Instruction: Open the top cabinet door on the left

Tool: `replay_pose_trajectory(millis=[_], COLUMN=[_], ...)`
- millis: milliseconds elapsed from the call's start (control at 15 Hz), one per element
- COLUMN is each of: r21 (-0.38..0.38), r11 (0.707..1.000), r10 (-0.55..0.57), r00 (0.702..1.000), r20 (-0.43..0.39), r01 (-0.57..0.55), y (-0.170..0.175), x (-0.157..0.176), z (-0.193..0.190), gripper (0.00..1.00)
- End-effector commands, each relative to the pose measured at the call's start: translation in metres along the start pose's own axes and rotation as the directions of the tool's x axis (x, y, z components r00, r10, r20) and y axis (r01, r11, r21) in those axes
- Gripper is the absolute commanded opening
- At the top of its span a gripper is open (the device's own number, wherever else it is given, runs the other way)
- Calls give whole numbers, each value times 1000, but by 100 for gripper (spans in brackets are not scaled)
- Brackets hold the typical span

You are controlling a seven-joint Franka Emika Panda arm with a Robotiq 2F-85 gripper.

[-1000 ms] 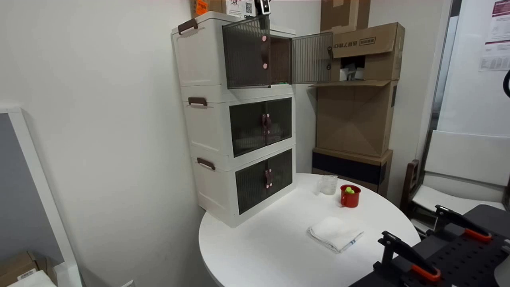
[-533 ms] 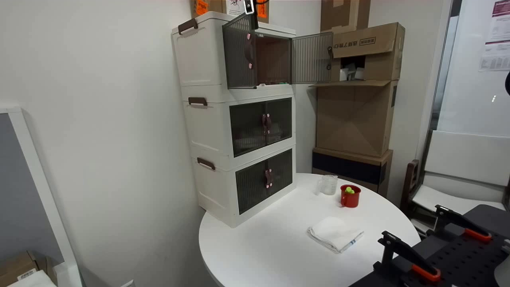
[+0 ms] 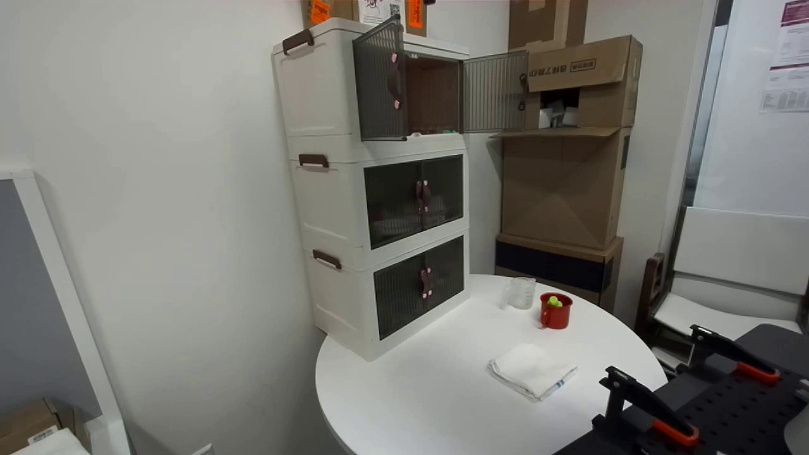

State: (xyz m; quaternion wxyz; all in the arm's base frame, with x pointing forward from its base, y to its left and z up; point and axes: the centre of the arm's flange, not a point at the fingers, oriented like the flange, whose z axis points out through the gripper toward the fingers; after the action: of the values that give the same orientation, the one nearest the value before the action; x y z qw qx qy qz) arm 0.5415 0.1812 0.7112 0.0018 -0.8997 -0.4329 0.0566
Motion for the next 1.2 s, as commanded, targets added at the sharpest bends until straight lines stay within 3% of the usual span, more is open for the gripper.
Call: replay_pose_trajectory(millis=[0,200,467,867,1000,1133], r21=[-53,-136,-171,-117,-137,-157], r11=[993,955,895,902,869,806], r10=[100,257,410,428,493,590], r00=[993,964,911,895,859,797], r20=[-61,-64,-46,127,142,128], r01=[-103,-264,-412,-415,-476,-571], y=[15,54,131,205,219,229], x=[-74,-123,-153,-121,-116,-115], z=[-69,-69,-11,142,192,242], gripper=[100,100,100,100,100,100])
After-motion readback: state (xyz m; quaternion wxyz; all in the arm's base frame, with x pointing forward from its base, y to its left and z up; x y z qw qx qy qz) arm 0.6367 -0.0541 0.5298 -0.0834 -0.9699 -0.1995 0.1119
